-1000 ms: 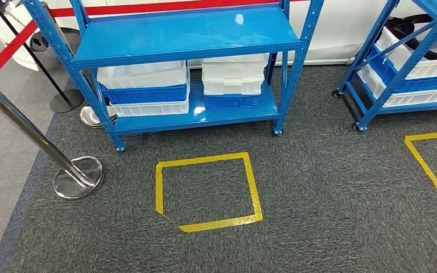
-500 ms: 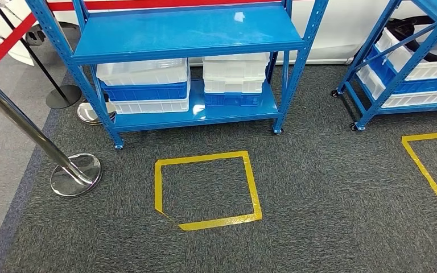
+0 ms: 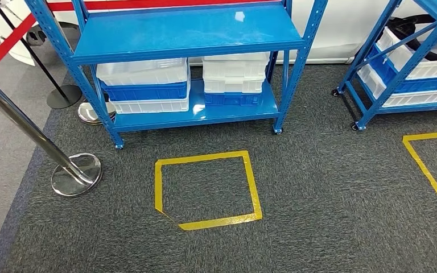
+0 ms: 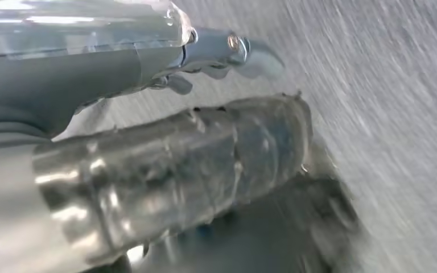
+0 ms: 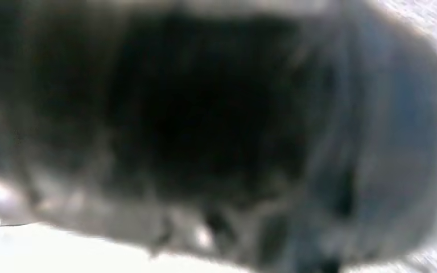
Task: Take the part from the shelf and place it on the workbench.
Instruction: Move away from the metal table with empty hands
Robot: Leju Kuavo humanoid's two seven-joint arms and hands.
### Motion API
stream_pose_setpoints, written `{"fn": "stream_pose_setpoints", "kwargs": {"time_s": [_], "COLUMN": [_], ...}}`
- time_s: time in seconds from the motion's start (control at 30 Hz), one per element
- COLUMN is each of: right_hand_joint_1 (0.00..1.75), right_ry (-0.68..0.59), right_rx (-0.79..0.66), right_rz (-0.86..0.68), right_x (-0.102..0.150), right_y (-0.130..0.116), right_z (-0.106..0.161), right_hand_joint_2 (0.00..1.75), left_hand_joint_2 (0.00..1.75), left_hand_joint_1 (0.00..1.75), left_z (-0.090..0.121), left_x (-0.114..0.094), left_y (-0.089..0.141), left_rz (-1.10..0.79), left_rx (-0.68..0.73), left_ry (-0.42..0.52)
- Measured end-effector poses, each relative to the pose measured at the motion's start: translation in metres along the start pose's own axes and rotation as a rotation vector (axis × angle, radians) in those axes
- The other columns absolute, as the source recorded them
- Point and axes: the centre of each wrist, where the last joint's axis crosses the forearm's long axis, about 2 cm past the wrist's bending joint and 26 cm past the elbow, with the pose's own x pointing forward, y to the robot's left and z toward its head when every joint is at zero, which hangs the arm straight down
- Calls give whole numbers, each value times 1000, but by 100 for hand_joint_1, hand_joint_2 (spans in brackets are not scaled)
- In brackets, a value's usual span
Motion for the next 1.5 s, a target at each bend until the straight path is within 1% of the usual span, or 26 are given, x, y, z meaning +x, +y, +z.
{"fn": "stream_pose_setpoints", "kwargs": {"time_s": [0.1,0.13,0.17,0.23,0.27,0.3,0.33,0.4,0.43,0.5,0.57,0.6,0.63,0.67,0.7,0.73,0.77,0.83,0.87,0.9,0.93,1.1,1.5], "right_hand_joint_1": [0,0,0,0,0,0,0,0,0,0,0,0,0,0,0,0,0,0,0,0,0,0,0], "right_ry": [-58,-68,-80,-128,-147,-162,-171,-184,-191,-212,-249,-257,-254,-236,-204,-160,-111,-43,-27,-20,-17,2,9], "right_rx": [-11,-24,-37,-57,-51,-33,-2,129,238,516,764,841,872,860,806,720,609,397,325,291,283,322,343], "right_rz": [-3,-27,-53,-102,-150,-215,-291,-438,-522,-713,-862,-901,-914,-900,-857,-788,-702,-555,-518,-505,-508,-535,-534], "right_x": [5,7,10,17,21,26,31,34,34,35,34,34,33,32,31,29,29,28,28,28,28,33,40], "right_y": [-3,-3,-1,5,11,18,25,36,40,45,45,44,44,43,41,40,38,36,35,36,37,47,55], "right_z": [-4,-6,-8,-12,-15,-18,-20,-21,-19,-14,-8,-6,-5,-5,-5,-7,-10,-14,-15,-16,-16,-17,-21], "right_hand_joint_2": [0,0,0,0,0,0,0,0,0,0,0,0,0,0,0,0,0,0,0,0,0,0,0], "left_hand_joint_2": [0,0,0,0,0,0,0,0,0,0,0,0,0,0,0,0,0,0,0,0,0,0,0], "left_hand_joint_1": [0,0,5,5,5,0,0,0,0,0,0,0,0,0,0,0,0,0,0,0,0,0,0], "left_z": [-4,-6,-8,-13,-16,-18,-20,-23,-23,-21,-17,-15,-14,-13,-13,-14,-16,-19,-20,-21,-22,-24,-27], "left_x": [11,15,20,32,37,43,48,55,57,58,60,61,62,62,62,61,60,57,57,56,57,65,70], "left_y": [-7,-8,-8,-7,-6,-5,-5,-6,-9,-16,-20,-21,-21,-21,-20,-19,-17,-13,-11,-10,-9,-9,-8], "left_rz": [114,145,177,223,225,216,203,225,283,491,739,843,918,963,975,952,901,767,711,674,658,676,699], "left_rx": [-73,-86,-96,-100,-83,-58,-30,-35,-84,-267,-508,-615,-692,-732,-731,-694,-625,-437,-350,-294,-272,-313,-302], "left_ry": [-77,-117,-158,-224,-231,-225,-211,-201,-207,-242,-311,-349,-378,-393,-388,-359,-310,-191,-146,-118,-108,-122,-130]}}
